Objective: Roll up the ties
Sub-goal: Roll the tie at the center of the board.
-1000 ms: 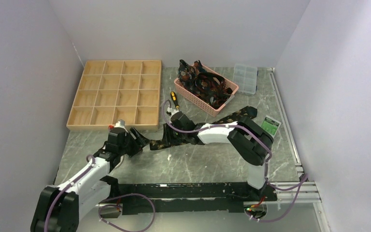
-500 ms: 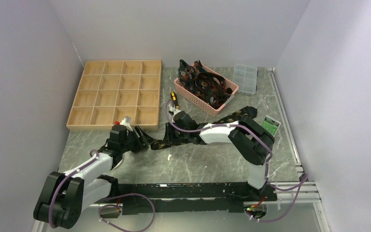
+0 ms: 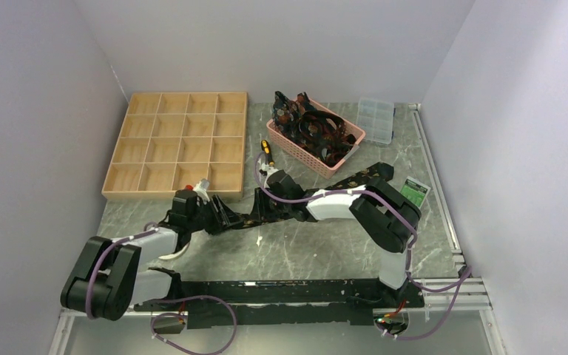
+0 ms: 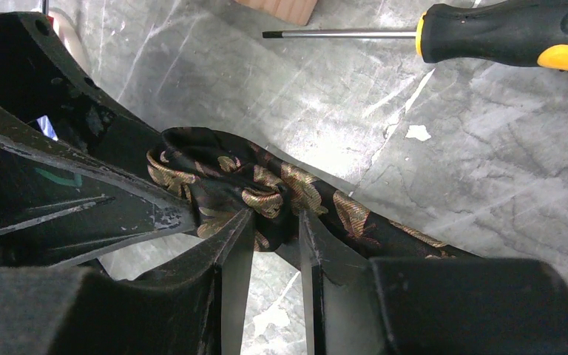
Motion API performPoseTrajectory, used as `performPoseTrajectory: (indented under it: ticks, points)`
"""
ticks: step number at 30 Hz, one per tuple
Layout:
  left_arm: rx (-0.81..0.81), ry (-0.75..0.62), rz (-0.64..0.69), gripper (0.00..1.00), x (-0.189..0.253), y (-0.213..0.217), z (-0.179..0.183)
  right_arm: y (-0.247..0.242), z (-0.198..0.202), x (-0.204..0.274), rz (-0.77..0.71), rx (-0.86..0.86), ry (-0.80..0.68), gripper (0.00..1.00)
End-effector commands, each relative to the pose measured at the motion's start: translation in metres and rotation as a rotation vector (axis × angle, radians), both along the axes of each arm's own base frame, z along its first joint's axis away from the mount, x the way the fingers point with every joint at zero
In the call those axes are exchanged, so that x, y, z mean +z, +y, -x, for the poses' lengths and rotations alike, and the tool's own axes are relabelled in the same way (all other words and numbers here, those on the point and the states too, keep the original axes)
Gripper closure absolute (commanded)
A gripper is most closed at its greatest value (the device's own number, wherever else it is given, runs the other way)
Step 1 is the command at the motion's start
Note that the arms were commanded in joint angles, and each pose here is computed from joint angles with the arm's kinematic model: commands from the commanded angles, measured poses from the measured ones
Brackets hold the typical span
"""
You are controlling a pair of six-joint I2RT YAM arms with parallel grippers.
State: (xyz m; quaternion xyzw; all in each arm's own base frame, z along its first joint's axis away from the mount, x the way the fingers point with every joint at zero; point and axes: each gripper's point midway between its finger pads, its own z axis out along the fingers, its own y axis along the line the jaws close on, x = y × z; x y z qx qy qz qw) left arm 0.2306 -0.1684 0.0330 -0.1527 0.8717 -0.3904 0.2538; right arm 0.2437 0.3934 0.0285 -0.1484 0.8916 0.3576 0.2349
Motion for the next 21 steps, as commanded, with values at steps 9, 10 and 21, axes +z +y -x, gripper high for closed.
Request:
performPoseTrajectory:
  ticks: [9, 10, 21]
  points:
    - [-0.092, -0.086, 0.057, 0.74, 0.018, -0.013, -0.005, -0.006, 0.001, 0.001, 0.005, -0.003, -0.005, 0.68]
    - [-0.092, -0.089, 0.054, 0.79, 0.019, -0.013, -0.006, -0.005, 0.001, 0.002, 0.003, -0.003, -0.005, 0.68]
    - [-0.009, 0.082, -0.161, 0.97, 0.004, 0.016, 0.001, -0.023, -0.003, 0.044, -0.008, -0.07, -0.077, 0.45]
